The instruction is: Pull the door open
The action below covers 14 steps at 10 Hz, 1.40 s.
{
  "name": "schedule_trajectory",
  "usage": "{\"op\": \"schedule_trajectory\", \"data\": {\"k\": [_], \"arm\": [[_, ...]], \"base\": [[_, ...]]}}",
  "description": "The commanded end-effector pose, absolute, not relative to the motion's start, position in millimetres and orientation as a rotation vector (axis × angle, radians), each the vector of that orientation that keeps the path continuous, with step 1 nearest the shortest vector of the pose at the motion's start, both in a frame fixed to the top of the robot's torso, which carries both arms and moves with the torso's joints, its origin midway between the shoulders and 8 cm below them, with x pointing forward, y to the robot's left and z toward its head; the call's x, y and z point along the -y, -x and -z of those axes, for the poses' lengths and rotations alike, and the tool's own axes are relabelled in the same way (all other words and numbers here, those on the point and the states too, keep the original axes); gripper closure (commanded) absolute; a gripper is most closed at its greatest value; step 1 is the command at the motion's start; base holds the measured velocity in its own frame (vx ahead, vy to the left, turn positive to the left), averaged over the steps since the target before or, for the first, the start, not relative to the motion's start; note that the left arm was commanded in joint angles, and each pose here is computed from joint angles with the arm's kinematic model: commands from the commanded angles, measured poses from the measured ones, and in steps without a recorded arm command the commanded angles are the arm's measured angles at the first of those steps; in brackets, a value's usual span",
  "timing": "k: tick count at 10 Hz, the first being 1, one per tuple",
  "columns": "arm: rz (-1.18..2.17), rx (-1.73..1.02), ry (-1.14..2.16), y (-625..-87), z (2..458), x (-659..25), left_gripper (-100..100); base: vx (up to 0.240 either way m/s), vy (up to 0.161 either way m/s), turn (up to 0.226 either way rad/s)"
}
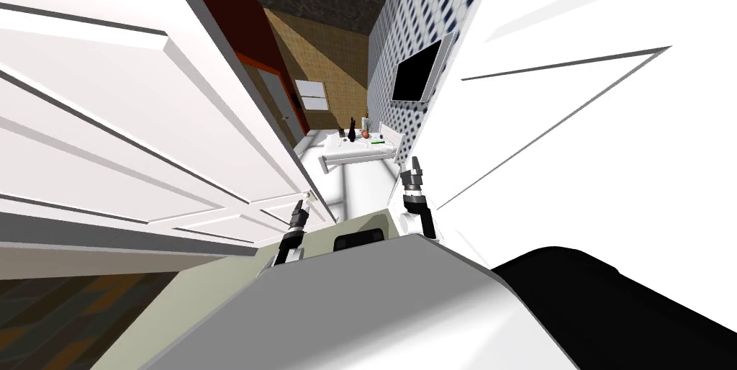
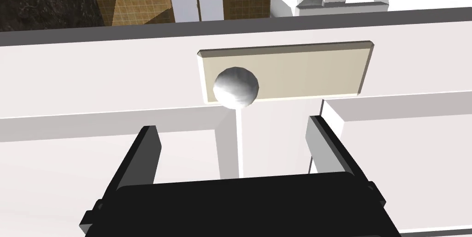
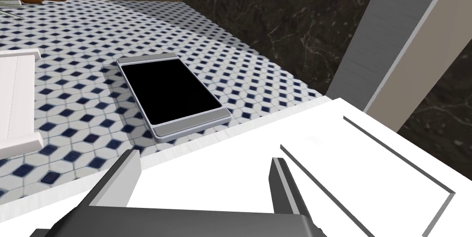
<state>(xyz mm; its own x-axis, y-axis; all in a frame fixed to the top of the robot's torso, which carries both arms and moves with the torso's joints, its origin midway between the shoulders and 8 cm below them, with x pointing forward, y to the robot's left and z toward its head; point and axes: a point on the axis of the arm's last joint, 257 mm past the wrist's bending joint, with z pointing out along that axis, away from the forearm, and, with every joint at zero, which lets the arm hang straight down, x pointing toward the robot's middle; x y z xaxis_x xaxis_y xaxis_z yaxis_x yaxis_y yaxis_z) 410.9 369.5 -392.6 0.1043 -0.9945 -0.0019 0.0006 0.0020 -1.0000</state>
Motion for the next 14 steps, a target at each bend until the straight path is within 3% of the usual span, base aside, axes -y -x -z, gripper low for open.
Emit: {"op": "schedule_trajectory", "data": {"k": [1, 5, 6, 11, 14], "arm": [[1.115, -1.115, 1.265, -404.1, 391.5, -386.6, -100], [1.096, -1.098, 1.277, -398.7, 392.7, -405.1, -100], [1.096, -1.098, 1.277, -398.7, 392.7, -405.1, 100], [1.096, -1.098, 1.277, -398.7, 392.7, -405.1, 100], [1.121, -1.125, 1.262, -389.6, 393.4, -402.4, 100]], "base": [[0.152, -0.014, -0.143], [0.173, -0.003, -0.071], [-0.028, -0.010, -0.004], [-0.010, 0.000, -0.007], [-0.129, 0.035, -0.087]]}}
